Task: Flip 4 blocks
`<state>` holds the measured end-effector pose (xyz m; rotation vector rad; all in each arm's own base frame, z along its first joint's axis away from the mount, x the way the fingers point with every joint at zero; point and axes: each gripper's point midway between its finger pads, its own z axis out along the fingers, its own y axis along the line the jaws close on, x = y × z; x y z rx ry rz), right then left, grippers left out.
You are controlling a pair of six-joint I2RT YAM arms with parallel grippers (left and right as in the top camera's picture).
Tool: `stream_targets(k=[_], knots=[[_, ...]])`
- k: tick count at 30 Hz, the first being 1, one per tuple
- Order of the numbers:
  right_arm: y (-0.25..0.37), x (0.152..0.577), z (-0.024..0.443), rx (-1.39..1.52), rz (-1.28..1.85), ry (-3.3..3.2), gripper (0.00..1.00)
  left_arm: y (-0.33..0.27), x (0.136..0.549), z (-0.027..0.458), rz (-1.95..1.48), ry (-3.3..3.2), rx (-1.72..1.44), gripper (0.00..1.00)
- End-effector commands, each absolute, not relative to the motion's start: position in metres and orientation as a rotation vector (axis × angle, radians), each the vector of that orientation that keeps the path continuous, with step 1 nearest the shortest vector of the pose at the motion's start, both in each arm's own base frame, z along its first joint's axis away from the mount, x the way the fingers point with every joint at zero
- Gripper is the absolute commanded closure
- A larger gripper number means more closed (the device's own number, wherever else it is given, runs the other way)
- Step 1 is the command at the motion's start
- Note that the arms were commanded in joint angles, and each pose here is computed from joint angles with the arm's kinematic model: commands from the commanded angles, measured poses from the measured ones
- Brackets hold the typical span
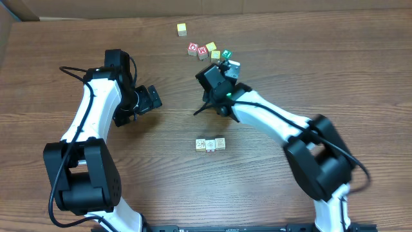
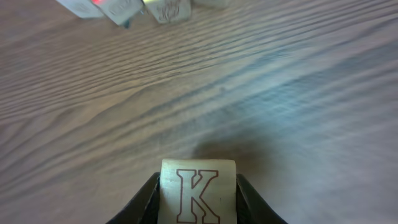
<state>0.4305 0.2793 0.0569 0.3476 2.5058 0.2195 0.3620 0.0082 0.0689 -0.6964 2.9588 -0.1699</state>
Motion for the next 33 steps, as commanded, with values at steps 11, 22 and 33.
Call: stream_targets(k=[11, 22, 33], knots=[[0.232, 0.308, 0.103, 0.247, 0.148, 2.909, 0.80, 0.007, 0.366, 0.080, -0.180, 2.928, -0.665, 0.00], [0.241, 0.270, 0.039, 0.203, 0.317, 3.045, 0.74, 0.007, 0.366, 0.080, -0.180, 2.928, -0.665, 0.00], [0.242, 0.274, 0.045, 0.126, 0.317, 3.040, 0.36, 0.007, 0.366, 0.080, -0.180, 2.928, -0.665, 0.00]])
